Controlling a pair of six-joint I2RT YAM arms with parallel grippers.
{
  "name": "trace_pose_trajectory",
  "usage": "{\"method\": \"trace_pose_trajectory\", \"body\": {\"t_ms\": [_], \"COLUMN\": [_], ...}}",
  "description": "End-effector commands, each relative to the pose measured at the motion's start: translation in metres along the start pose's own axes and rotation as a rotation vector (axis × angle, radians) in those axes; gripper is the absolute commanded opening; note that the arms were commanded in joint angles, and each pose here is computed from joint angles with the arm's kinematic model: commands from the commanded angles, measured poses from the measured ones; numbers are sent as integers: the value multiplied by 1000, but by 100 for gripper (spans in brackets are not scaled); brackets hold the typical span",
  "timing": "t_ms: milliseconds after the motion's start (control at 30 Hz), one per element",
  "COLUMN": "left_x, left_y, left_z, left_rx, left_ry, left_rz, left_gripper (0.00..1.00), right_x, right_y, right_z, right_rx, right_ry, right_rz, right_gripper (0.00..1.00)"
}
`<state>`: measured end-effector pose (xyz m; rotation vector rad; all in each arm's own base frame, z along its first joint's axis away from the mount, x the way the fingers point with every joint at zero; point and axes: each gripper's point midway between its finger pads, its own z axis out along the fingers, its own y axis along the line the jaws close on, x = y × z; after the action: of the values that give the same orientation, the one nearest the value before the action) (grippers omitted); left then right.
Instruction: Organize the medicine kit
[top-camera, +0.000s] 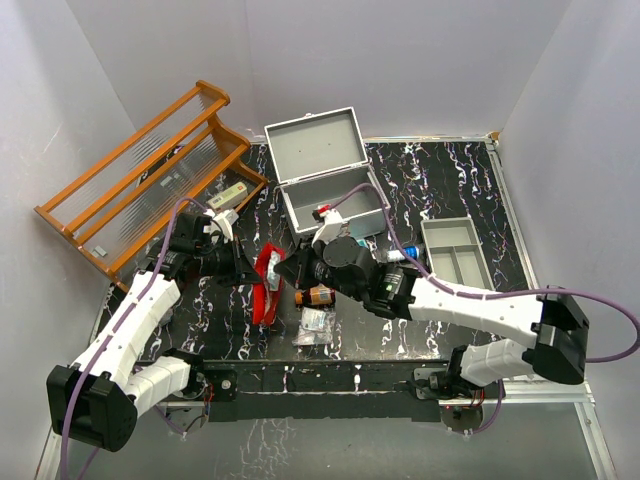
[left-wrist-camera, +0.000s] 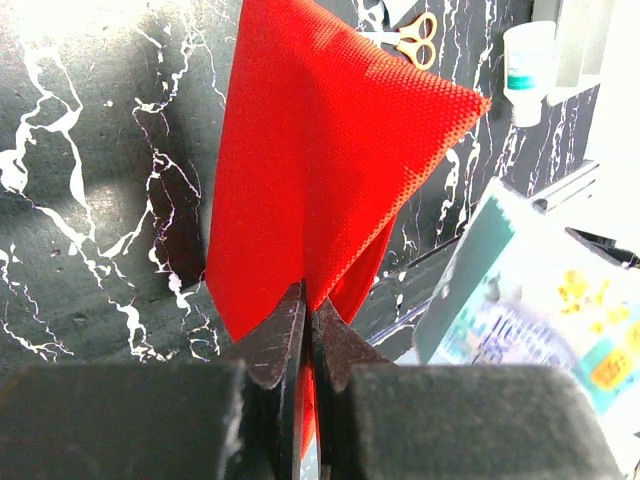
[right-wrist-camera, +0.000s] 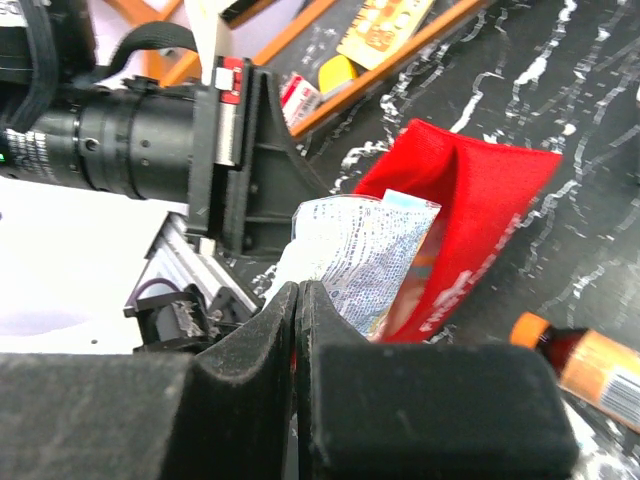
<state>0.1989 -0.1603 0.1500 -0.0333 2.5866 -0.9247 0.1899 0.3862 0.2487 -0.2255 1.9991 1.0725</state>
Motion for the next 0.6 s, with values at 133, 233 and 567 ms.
{"method": "trace_pose_trajectory", "body": {"t_ms": [133, 233, 567], "left_x": [0, 0, 1], "left_y": [-9, -9, -7], "left_z": [-3, -4, -7], "left_rx": [31, 31, 9], "left_ry": [3, 4, 8], "left_rz": [-9, -11, -11], "left_gripper": [0, 0, 0], "right_x": [-30, -23, -1], "right_y": [45, 34, 4], "right_z": [14, 19, 34], "right_rx": [-188, -157, -69], "right_ry": [-122, -125, -99], "right_rz": [47, 28, 20], "right_gripper": [0, 0, 0]}}
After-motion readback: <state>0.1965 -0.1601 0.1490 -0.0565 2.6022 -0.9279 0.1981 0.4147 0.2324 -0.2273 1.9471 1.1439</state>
